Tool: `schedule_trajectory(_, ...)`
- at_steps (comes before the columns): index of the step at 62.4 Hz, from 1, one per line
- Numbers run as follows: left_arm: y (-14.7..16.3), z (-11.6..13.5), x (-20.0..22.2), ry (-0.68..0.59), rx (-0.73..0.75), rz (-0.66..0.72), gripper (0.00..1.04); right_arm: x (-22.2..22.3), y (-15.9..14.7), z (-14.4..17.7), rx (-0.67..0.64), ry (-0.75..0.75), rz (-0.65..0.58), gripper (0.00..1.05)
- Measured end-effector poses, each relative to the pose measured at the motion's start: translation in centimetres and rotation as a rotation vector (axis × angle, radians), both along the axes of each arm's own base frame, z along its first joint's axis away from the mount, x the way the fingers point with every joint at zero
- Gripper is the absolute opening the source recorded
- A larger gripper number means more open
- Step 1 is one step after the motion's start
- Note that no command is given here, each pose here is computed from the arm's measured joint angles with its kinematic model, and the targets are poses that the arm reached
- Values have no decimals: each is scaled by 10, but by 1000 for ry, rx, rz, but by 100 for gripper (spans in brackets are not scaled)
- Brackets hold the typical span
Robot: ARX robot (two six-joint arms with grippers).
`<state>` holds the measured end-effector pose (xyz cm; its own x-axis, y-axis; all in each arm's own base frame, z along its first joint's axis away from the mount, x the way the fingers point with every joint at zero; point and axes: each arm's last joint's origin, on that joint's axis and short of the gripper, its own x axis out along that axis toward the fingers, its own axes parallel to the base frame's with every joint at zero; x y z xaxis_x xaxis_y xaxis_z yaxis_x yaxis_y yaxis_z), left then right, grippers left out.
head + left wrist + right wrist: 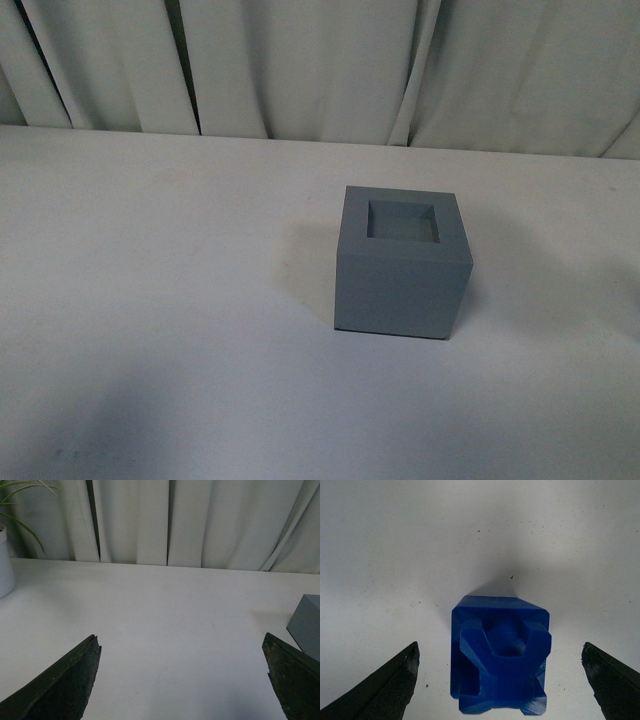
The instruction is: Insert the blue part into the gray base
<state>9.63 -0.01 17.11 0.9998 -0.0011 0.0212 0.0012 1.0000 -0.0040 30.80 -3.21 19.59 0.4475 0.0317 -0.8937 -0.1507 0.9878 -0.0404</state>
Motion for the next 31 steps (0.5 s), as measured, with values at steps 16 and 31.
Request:
schedule_trajectory(16,0,0,0,0,0,0,98,5,0,-9,0,13,-14,96)
schedule_trajectory(31,0,0,0,0,0,0,98,10,4,-17,5,27,-27,96)
